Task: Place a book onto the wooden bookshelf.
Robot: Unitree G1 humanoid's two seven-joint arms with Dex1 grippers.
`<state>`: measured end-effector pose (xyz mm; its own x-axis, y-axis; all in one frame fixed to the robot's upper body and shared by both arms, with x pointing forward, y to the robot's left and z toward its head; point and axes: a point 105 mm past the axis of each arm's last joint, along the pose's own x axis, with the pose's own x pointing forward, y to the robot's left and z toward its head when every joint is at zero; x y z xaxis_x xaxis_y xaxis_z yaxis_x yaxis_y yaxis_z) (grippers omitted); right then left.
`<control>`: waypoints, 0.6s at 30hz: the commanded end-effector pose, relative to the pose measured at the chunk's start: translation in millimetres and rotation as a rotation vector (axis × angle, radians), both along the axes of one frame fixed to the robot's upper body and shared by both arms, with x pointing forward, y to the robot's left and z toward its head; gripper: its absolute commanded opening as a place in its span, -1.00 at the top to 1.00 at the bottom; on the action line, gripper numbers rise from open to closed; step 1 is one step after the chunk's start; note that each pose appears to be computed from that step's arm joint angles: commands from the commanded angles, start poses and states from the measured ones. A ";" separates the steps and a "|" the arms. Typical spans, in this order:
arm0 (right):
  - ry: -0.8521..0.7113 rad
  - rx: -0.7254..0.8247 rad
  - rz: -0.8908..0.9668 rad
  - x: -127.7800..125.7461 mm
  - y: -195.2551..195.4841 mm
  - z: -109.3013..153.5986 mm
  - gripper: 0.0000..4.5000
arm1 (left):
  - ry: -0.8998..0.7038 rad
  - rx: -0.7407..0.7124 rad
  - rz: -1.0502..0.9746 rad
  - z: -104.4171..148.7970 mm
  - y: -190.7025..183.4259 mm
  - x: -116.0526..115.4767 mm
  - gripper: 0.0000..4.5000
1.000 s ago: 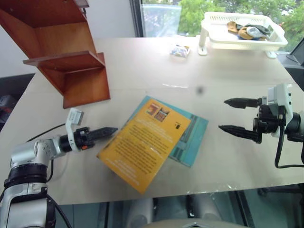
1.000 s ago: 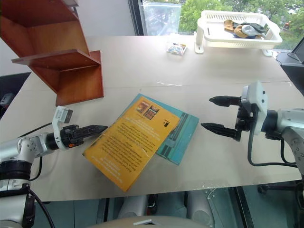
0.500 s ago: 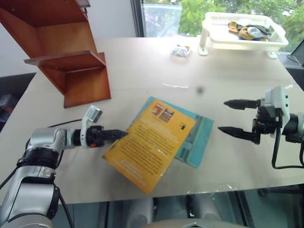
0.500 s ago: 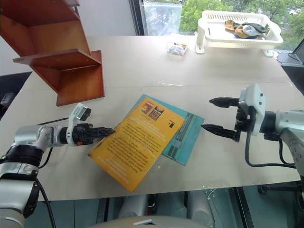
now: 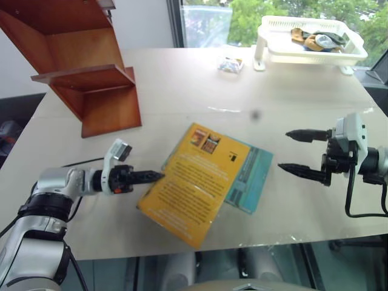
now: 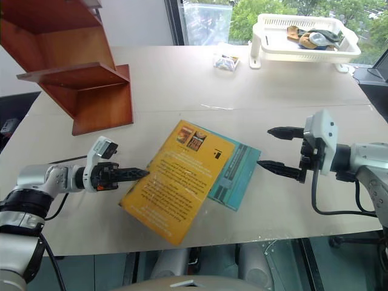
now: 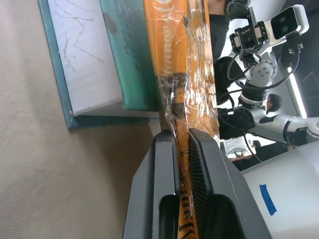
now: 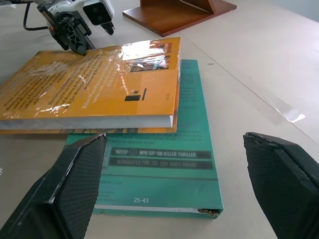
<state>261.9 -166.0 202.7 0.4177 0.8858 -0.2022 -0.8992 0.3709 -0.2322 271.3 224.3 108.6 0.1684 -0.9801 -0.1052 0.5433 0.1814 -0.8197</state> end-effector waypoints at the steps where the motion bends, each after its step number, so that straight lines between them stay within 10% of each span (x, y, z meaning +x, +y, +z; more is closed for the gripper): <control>1: -0.045 -0.008 0.009 0.7 -0.4 8.5 -1.00 | -0.061 -0.053 0.028 20.3 4.8 -0.1 1.00; 18: -0.017 0.359 0.010 15.1 -55.9 51.2 -1.00 | -0.790 0.035 0.170 152.6 -13.0 18.1 1.00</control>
<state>280.8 -210.0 234.6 0.4269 0.9024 0.0593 -0.8996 0.4304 -0.0739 290.5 213.4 234.7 0.3396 -0.9384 0.0640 0.8837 0.2950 -0.3634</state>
